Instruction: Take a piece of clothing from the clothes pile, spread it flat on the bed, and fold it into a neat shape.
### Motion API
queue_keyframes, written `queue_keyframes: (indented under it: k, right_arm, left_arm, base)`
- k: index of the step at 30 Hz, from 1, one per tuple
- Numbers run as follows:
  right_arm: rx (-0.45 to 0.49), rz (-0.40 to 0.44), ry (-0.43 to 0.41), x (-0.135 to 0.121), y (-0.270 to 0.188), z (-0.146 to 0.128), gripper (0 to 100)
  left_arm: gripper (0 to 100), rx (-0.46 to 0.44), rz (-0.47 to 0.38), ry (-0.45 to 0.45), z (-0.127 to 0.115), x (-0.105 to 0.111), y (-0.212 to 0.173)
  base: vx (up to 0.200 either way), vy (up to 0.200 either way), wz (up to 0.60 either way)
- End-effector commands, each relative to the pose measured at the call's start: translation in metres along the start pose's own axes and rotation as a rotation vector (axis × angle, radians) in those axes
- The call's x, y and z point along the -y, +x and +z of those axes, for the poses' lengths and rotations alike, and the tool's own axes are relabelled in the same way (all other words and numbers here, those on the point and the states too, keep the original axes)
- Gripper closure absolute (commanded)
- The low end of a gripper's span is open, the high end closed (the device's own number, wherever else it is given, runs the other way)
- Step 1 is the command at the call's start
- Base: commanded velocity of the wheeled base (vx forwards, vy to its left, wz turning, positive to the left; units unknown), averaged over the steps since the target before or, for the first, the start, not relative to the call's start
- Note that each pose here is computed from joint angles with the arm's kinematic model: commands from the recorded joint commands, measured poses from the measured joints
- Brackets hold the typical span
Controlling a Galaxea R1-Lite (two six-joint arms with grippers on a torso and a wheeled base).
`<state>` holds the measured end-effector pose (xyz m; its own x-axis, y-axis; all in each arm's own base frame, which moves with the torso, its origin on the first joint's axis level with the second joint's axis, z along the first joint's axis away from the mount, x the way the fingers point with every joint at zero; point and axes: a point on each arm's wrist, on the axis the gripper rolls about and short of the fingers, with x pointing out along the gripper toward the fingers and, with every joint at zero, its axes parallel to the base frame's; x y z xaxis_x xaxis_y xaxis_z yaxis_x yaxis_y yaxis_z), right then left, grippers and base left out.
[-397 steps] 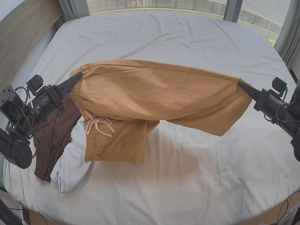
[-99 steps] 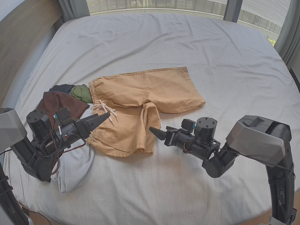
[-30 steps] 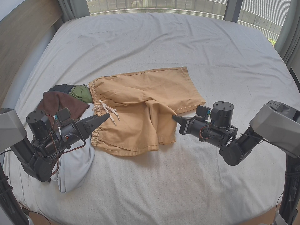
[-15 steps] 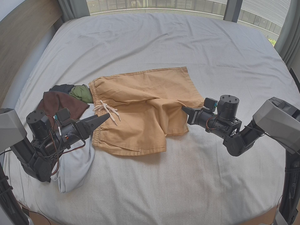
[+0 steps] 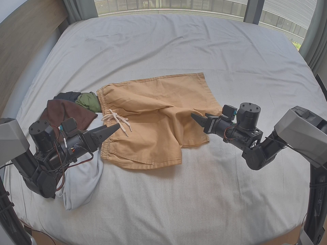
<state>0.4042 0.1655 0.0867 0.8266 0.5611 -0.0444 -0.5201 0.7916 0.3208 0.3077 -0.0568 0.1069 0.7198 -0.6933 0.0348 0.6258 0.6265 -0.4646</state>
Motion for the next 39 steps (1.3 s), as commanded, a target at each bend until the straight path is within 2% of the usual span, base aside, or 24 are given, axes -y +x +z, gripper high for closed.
queue_keyframes:
  k: [1,9,17,18,23,31,39]
  right_arm:
    - [0.024,-0.035,-0.001,-0.01,-0.009,0.003,0]
    - [-0.01,-0.077,0.019,-0.019,-0.037,-0.01,0]
    - [-0.1,-0.15,0.113,-0.021,-0.054,-0.036,0]
    - [-0.121,-0.156,0.151,-0.024,-0.056,-0.043,0]
    - [-0.156,-0.145,0.261,-0.035,-0.058,-0.054,0]
    - [-0.189,-0.139,0.364,-0.037,-0.045,-0.074,0]
    - [-0.154,-0.121,0.449,-0.038,-0.022,-0.081,0]
  left_arm:
    - [0,-0.001,0.003,-0.002,-0.001,-0.001,0.0]
    - [0,-0.003,0.002,-0.003,-0.001,-0.001,0.0]
    - [0,-0.008,0.004,-0.007,-0.003,-0.001,0.0]
    - [0,-0.011,0.005,-0.01,-0.004,-0.002,0.0]
    - [0,-0.017,0.008,0.012,-0.005,-0.003,0.0]
    - [0,-0.023,0.012,0.02,-0.008,-0.006,0.001]
    - [0,-0.02,0.013,0.022,-0.007,-0.006,0.001]
  base:
    - [0.0,0.0,0.0]
    - [0.0,0.0,0.0]
    - [0.0,0.0,0.0]
    - [0.0,0.0,0.0]
    - [0.0,0.0,0.0]
    - [0.0,0.0,0.0]
    - [0.0,0.0,0.0]
